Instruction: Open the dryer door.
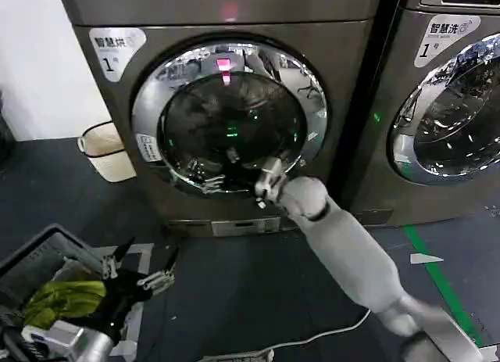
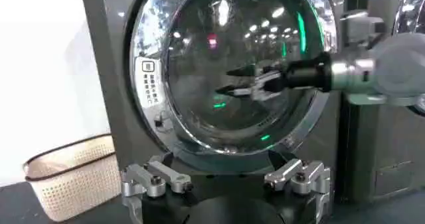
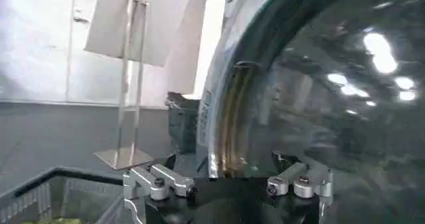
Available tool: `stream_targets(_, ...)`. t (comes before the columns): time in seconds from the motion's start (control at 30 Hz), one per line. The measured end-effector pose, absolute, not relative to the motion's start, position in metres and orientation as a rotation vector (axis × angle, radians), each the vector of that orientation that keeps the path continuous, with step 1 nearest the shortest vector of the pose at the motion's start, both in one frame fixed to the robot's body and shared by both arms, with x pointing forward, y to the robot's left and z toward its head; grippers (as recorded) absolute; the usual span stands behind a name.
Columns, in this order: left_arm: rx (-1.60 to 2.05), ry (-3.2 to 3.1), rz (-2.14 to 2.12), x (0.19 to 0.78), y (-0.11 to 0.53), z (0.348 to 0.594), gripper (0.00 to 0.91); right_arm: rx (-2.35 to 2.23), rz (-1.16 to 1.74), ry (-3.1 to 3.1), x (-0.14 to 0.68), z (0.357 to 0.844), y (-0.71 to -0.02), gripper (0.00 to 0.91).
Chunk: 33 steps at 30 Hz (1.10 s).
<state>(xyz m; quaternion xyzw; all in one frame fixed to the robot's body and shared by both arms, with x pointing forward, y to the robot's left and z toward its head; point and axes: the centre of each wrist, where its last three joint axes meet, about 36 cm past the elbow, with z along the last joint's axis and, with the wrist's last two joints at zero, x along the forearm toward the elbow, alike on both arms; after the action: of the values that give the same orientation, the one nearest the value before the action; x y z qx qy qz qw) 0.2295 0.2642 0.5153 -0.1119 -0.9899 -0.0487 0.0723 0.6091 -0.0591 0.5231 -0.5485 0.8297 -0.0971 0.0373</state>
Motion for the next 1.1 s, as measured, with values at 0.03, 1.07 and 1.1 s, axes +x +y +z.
stream_targets(0.03,-0.334,-2.973,-0.145,0.23,0.265,0.515,0.907,-1.69,-0.299,2.543,0.612,0.523,-0.056,0.907)
stream_targets(1.07,-0.379,-2.896,-0.076,0.231,0.266,0.51,0.907,-1.85,-0.235,2.482,0.645,0.526,0.008,0.907)
stream_targets(1.1,-0.382,-2.896,-0.067,0.231,0.266,0.511,0.907,-1.881,-0.22,2.474,0.644,0.525,0.007,0.907)
